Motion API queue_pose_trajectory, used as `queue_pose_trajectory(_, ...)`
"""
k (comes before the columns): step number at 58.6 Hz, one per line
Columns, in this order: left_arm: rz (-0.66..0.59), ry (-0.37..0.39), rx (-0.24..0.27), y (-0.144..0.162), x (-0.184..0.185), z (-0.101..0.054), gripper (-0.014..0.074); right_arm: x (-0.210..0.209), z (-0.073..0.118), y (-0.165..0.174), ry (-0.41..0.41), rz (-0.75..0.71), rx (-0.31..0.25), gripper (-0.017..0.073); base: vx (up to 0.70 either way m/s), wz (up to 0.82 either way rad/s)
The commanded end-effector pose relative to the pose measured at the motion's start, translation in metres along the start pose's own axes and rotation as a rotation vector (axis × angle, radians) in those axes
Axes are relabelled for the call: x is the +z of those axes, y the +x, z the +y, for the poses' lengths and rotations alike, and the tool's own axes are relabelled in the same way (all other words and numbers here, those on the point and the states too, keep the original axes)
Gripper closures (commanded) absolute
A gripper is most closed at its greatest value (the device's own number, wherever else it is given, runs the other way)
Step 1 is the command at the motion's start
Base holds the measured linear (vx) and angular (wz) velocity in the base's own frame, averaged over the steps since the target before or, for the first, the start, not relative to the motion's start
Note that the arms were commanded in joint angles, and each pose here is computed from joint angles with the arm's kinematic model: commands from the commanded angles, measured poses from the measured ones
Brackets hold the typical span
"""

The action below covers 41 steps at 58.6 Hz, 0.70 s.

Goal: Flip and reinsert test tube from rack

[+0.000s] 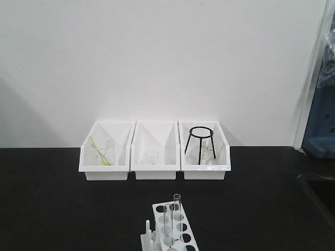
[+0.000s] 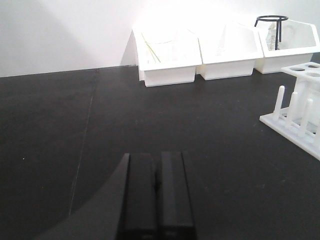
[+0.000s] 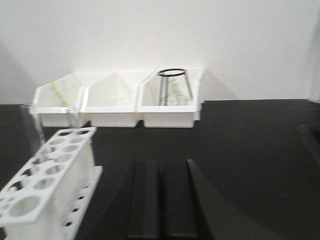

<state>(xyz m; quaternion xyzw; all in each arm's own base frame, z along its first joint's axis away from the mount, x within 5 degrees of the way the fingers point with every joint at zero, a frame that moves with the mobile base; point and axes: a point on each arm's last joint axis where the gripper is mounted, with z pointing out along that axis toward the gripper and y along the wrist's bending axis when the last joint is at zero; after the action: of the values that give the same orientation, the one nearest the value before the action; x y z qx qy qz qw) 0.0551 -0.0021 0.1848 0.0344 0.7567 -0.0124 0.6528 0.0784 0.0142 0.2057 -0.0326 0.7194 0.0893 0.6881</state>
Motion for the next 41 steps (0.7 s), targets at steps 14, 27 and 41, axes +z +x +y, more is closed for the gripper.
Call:
queue_pose_trajectory(14, -0.091, 0.013, -0.014, -0.009, -0.001, -0.001, 0.0599, -0.024, -0.009, 0.001, 0.153, -0.142, -0.052, 0.057, 0.0, 0.0)
queue_pose_trajectory(27, -0.091, 0.013, -0.014, -0.009, -0.001, -0.001, 0.0599, -0.025, -0.009, 0.001, 0.152, -0.139, -0.055, 0.057, 0.0, 0.0)
queue_pose_trajectory(41, -0.091, 0.013, -0.014, -0.009, -0.001, -0.001, 0.0599, -0.025, -0.009, 0.001, 0.152, -0.139, -0.055, 0.057, 0.0, 0.0)
